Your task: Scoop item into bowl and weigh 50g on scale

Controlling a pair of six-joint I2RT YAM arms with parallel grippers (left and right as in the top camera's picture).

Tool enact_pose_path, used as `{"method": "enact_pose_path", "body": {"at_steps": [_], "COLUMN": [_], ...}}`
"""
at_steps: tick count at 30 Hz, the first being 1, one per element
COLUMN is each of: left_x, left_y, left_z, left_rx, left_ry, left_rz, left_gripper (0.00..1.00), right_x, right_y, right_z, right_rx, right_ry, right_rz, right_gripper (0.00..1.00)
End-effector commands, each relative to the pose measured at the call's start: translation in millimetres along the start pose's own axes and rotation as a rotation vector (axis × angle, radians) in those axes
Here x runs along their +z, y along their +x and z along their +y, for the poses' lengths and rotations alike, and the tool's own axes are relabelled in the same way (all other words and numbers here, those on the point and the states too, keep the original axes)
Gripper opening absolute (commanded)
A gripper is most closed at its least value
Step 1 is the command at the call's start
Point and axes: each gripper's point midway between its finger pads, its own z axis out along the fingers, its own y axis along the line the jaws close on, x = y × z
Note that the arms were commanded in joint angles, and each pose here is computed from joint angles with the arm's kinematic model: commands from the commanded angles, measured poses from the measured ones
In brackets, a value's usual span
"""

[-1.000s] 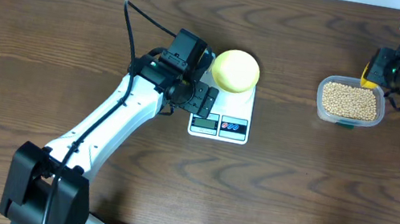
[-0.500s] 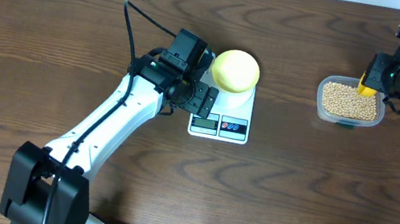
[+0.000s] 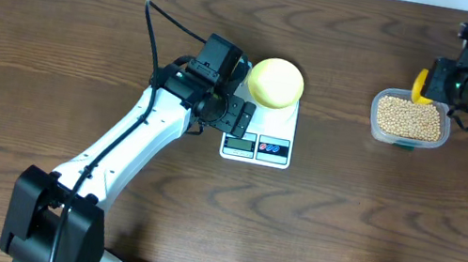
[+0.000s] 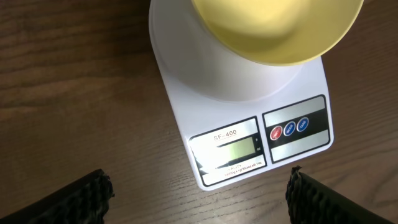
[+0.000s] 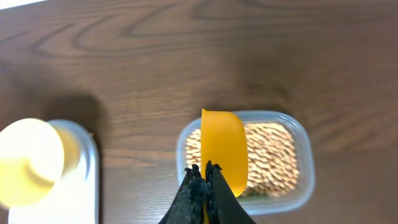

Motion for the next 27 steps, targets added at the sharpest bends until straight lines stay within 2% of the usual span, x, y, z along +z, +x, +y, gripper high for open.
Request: {"method": "enact_pose_path", "body": {"at_steps": [1,13,27], "left_x": [-0.1,-0.1,-0.1], "left_y": [1.7,1.7,1.7], "left_z": [-1.9,-1.9,-1.9], "left_rx": [0.007,0.007,0.007], "left_ry": [0.014,0.015,0.014], "left_rz": [0.005,0.005,0.005], "left_gripper": [0.92,0.92,0.92], "right_x": [-7.2,-7.3,-9.9], "right_y": [-7.2,-14.8,-38.4], "right_z": [22.3,22.8,24.8], "right_rx": [-0.16,-0.327,-0.345], "right_ry": [-0.111,-0.105,-0.097], "right_rz": [-0.031,-0.071,-0.168], "right_gripper": [0.01,0.01,0.01]}}
